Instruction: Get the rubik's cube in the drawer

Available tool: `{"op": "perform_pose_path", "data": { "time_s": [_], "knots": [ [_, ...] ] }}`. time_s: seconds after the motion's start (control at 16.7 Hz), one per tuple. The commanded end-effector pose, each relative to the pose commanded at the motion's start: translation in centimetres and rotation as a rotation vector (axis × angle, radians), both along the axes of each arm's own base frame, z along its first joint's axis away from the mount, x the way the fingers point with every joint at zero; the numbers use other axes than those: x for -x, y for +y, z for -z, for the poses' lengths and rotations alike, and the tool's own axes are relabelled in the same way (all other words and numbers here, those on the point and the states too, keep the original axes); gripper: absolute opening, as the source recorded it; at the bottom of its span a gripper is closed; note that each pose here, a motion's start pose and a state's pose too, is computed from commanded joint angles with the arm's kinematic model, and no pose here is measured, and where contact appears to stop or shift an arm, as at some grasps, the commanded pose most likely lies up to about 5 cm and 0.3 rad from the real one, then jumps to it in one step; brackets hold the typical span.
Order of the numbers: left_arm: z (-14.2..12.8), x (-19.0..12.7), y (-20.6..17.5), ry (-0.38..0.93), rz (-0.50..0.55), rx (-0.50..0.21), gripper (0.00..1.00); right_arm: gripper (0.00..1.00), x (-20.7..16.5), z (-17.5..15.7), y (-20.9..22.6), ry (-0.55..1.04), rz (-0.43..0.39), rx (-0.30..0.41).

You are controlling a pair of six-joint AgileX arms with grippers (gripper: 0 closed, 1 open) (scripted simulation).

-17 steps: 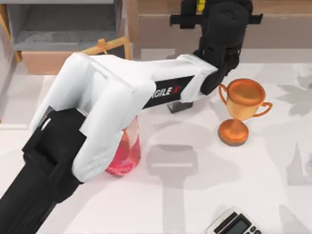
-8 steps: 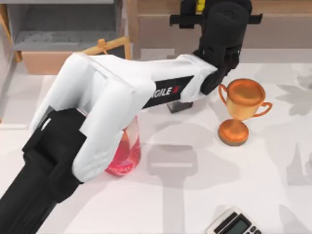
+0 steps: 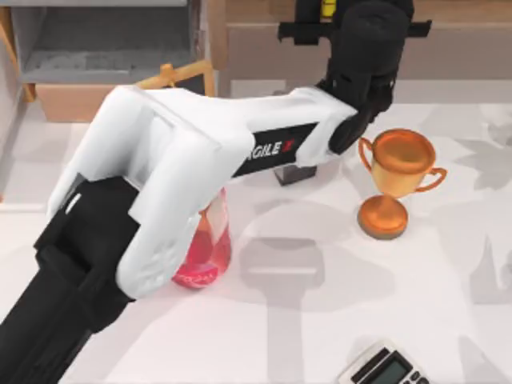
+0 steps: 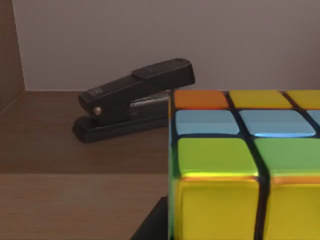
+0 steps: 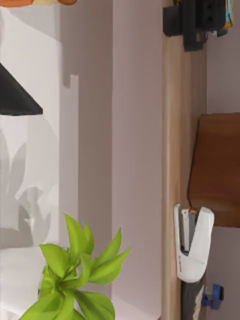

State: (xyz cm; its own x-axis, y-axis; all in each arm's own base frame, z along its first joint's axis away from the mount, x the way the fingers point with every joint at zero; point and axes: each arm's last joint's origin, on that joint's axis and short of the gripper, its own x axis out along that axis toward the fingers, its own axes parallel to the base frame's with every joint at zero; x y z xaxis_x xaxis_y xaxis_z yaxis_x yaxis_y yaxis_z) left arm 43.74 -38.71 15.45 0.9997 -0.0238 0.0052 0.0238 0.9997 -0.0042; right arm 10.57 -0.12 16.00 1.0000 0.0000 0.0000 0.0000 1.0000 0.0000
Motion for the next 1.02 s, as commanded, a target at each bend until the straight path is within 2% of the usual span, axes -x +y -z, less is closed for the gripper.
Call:
{"op": "perform_pose_path", "data": {
  "time_s": [0.3,0.6,0.84,1.02],
  "knots": [
    [-0.5,1.7,-0.4,0.033,0.023,-0.045,0.00,1.00,0.0,0.0,0.0,0.000,0.000,0.000],
    [-1.5,1.8,0.1,0.004,0.000,-0.005,0.00,1.00,0.0,0.0,0.0,0.000,0.000,0.000],
    [-1.2,1.8,0.0,0.008,0.001,-0.011,0.00,1.00,0.0,0.0,0.0,0.000,0.000,0.000],
    [-2.1,1.8,0.3,0.029,0.025,-0.032,0.00,1.00,0.0,0.0,0.0,0.000,0.000,0.000]
  ]
}}
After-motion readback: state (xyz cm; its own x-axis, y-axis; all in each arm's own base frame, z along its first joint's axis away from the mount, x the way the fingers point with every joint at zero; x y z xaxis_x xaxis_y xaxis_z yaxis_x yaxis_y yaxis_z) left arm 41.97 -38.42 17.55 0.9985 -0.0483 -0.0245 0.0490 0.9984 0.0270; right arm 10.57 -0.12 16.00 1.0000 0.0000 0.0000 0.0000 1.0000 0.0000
